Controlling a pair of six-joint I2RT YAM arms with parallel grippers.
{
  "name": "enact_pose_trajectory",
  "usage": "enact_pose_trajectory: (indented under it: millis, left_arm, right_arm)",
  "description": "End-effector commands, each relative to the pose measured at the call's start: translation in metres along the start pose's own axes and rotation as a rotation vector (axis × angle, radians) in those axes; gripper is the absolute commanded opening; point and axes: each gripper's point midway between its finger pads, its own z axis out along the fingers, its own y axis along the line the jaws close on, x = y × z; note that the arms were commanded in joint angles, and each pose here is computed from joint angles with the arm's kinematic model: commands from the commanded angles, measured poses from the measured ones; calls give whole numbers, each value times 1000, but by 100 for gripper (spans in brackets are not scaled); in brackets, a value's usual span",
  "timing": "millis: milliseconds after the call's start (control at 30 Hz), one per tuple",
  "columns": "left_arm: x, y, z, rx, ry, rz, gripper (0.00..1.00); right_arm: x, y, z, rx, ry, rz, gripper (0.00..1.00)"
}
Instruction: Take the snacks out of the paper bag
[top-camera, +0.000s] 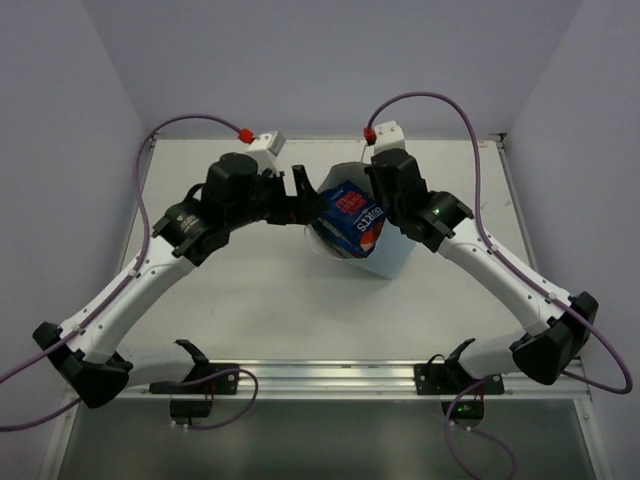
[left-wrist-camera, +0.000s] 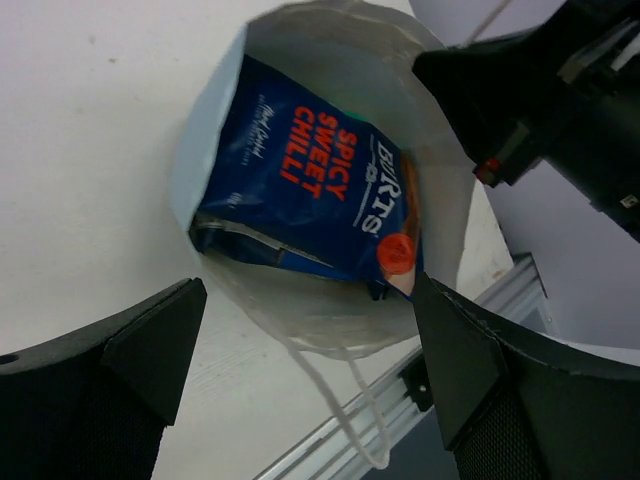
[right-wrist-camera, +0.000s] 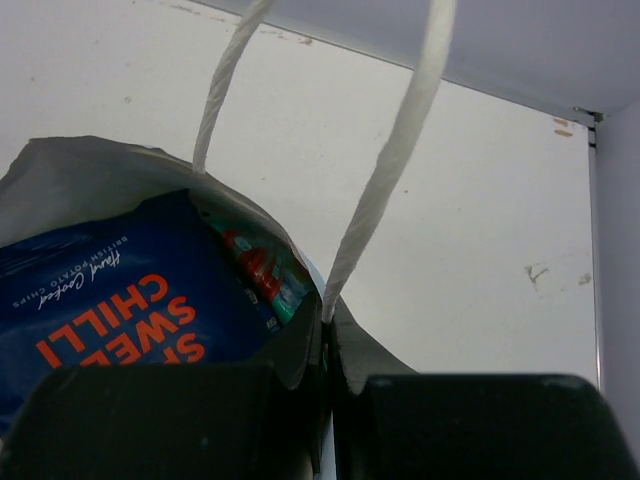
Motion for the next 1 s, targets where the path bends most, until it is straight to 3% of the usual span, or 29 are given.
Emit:
enact_pose_trajectory:
  millis: [0,400,767,967]
  left_arm:
    - [-8,-41,21,57,-57,-43,93]
    - [30,-45,63,-9,-41,-131,84]
    - [40,-36,91,-66,-12,-121,82]
    - [17,-23,69,-163,-68,-51,81]
  right_arm:
    - [-58,-43,-35,121,-260,178,0]
    - [4,-29,-41,62,-196,256,0]
    - [-17,-26,-56,34,-257,280,0]
    - [-25,-23,-58,13,-269,273,0]
